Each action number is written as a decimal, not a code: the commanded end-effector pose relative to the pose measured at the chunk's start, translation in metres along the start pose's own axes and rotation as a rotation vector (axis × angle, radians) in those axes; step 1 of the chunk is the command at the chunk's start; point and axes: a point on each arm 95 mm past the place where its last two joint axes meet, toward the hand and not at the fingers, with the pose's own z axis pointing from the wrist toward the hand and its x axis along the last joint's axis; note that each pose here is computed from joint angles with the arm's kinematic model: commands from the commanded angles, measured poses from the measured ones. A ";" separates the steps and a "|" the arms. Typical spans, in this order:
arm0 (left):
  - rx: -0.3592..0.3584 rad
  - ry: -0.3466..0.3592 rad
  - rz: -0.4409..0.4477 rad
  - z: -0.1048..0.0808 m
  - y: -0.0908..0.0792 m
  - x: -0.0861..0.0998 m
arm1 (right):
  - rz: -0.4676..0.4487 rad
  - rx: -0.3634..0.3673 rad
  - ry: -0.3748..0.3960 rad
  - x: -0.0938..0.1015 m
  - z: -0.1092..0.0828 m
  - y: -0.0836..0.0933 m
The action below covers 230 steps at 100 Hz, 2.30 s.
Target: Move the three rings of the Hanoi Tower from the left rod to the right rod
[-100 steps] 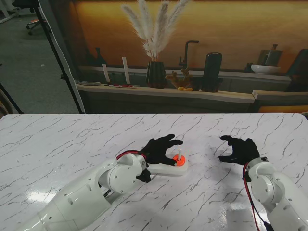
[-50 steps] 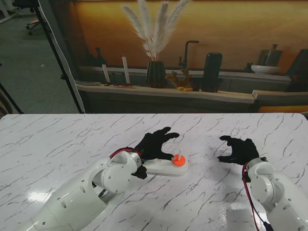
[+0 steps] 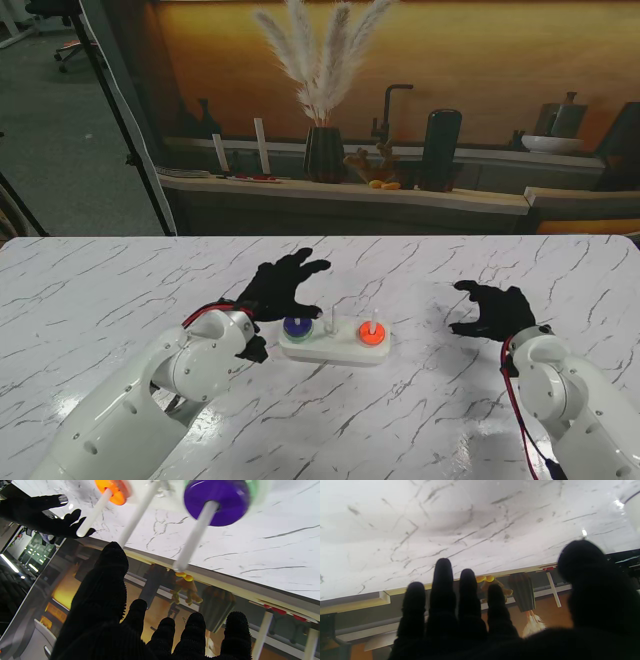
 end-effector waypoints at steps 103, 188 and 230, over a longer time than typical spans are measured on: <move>-0.102 -0.144 -0.032 -0.017 0.057 -0.053 | 0.004 -0.008 0.018 0.007 0.001 0.000; -0.111 -0.177 -0.041 -0.012 0.066 -0.054 | 0.013 0.000 0.006 0.006 -0.003 -0.001; -0.115 -0.181 -0.053 -0.015 0.063 -0.055 | 0.006 0.006 0.006 0.007 -0.003 -0.003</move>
